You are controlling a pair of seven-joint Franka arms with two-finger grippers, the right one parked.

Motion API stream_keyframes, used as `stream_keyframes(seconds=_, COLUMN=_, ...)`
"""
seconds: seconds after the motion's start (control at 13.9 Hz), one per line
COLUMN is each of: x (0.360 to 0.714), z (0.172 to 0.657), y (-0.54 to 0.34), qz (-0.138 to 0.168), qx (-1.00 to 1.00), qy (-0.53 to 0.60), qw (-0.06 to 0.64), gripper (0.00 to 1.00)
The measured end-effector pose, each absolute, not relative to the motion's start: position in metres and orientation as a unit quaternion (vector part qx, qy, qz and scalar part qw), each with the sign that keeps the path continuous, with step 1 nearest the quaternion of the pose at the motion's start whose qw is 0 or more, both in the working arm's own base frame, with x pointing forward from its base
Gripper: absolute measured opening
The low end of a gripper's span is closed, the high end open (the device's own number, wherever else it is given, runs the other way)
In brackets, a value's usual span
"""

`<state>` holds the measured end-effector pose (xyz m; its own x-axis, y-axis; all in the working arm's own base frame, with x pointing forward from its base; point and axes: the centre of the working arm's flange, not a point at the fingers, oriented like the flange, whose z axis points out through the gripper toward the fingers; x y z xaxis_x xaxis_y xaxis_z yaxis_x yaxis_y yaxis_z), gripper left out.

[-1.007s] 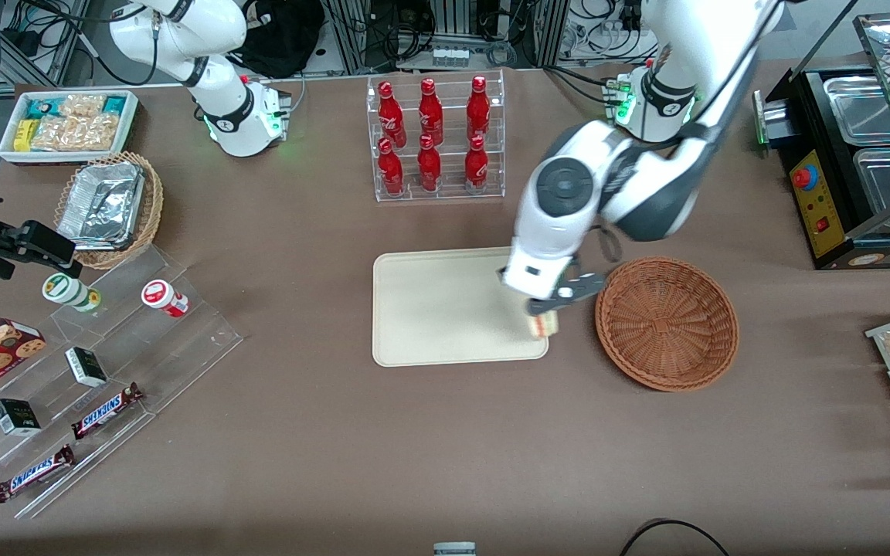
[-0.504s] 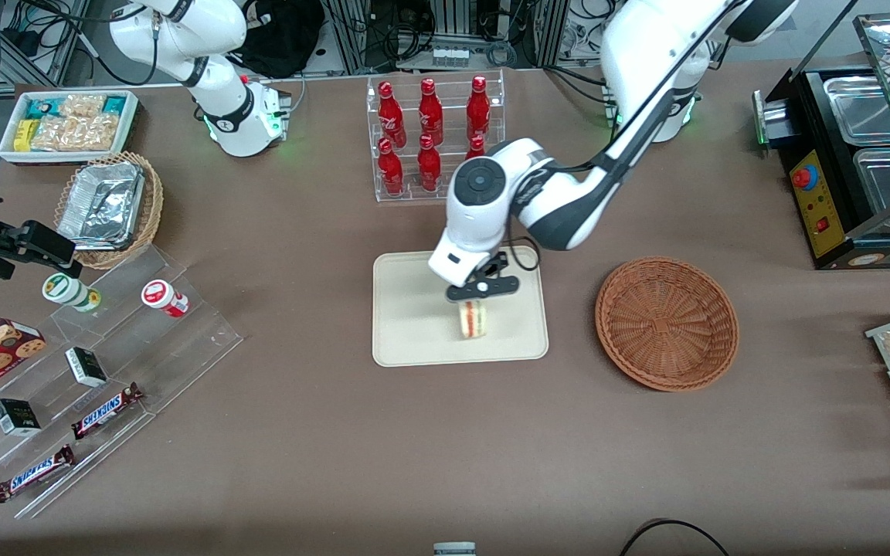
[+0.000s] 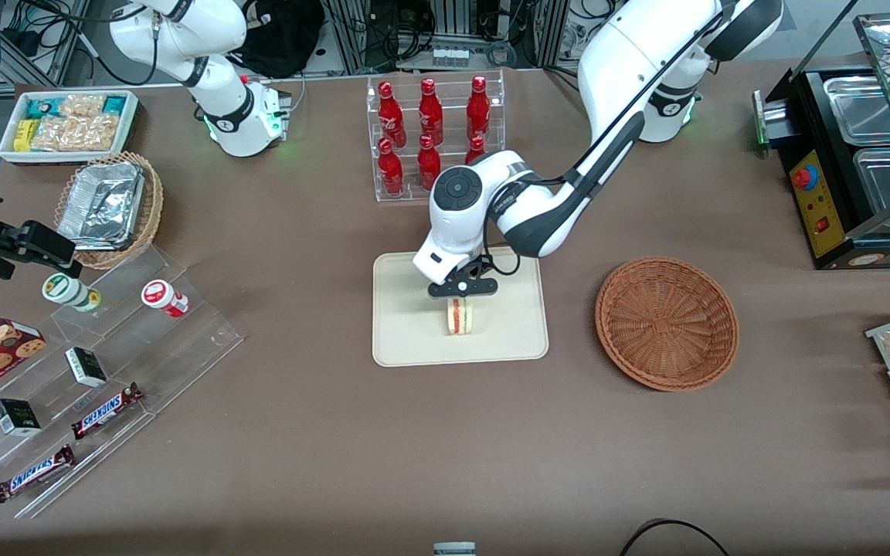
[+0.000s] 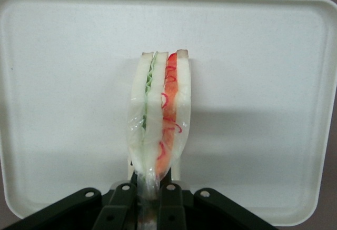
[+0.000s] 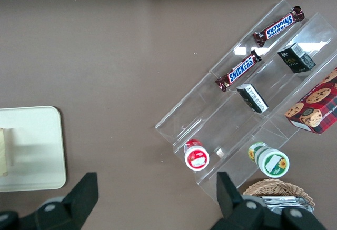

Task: Place sandwich from basket to tray
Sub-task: 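Lower the sandwich onto the tray and open the left gripper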

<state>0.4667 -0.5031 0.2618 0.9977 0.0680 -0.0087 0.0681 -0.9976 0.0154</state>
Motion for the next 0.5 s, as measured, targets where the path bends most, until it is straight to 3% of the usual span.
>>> stream_keyframes(seconds=0.5, x=0.471, z=0.245, y=-0.505, qz=-0.001, qx=0.998, qy=0.049, qw=0.027, gripper=0.20)
